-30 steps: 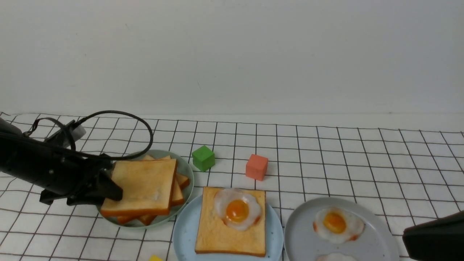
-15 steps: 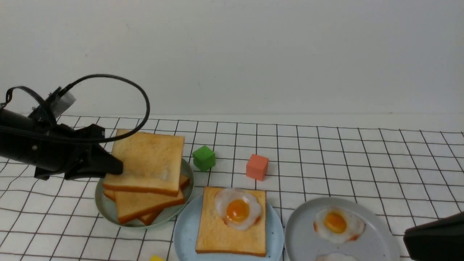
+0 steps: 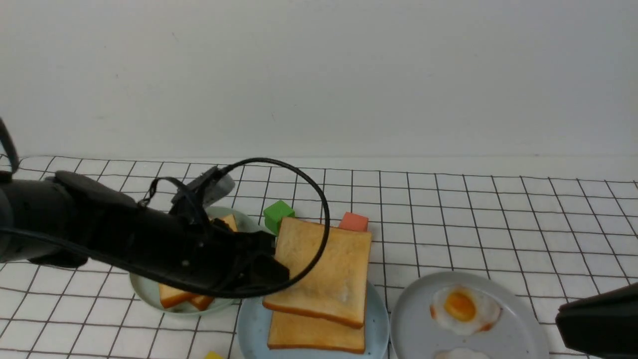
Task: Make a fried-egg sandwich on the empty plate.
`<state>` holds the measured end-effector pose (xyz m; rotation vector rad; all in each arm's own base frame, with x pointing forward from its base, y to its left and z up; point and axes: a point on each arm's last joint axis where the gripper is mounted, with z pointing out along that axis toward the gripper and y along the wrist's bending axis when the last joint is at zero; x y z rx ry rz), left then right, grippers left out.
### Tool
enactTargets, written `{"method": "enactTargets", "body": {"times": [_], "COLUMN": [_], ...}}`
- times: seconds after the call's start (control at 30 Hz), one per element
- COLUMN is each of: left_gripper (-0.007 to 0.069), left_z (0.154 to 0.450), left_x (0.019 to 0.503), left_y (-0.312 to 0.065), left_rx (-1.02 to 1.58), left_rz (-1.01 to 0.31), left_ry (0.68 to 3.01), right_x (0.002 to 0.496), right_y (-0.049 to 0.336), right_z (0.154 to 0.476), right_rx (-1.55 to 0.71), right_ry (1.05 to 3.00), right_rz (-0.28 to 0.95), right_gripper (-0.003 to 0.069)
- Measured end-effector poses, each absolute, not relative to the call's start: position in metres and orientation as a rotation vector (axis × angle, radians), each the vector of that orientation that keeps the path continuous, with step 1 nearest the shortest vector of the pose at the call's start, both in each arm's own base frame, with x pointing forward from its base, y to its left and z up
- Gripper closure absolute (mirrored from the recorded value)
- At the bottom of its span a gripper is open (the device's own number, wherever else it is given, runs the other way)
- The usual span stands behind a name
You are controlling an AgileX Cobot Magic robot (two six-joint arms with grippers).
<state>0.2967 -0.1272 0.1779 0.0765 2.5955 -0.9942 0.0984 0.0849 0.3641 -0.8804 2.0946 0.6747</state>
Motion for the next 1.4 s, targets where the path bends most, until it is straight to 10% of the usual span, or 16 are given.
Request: {"method": "enactTargets", "body": {"times": [0.27, 0.6, 0.8, 0.93, 1.2, 1.4], "left_gripper": [0.051, 0.0107, 0.0034, 0.0119, 0.0634, 0.0638], "left_z": [0.159, 0.171, 0.201, 0.245, 0.332, 0.36], "left_x": [0.299, 0.294, 0.287, 0.262, 0.171, 0.105], "left_y": [-0.136, -0.128, -0.096, -0.075, -0.062, -0.051], "left_rx": [0.032, 0.056, -0.018, 0.005, 0.223, 0.357], "left_rz": [-0.958, -0.867, -0.78, -0.747, -0.671, -0.565], "left_ry": [2.639, 2.667, 2.669, 2.642, 2.449, 2.312], "right_x": [0.099, 0.097, 0.074, 0.054, 0.043, 0.042], "right_y": [0.084, 0.081, 0.07, 0.058, 0.041, 0.041], "right_z": [0.364, 0.361, 0.348, 0.331, 0.294, 0.286], "right_rx": [-0.884, -0.892, -0.847, -0.701, -0.377, -0.368], "right_ry": [2.097, 2.097, 2.02, 1.888, 1.739, 1.739], "right_rz": [0.665, 0.624, 0.59, 0.557, 0.601, 0.599], "right_gripper": [0.0585, 0.056, 0.0556, 0.0554, 0.0547, 0.0539]}}
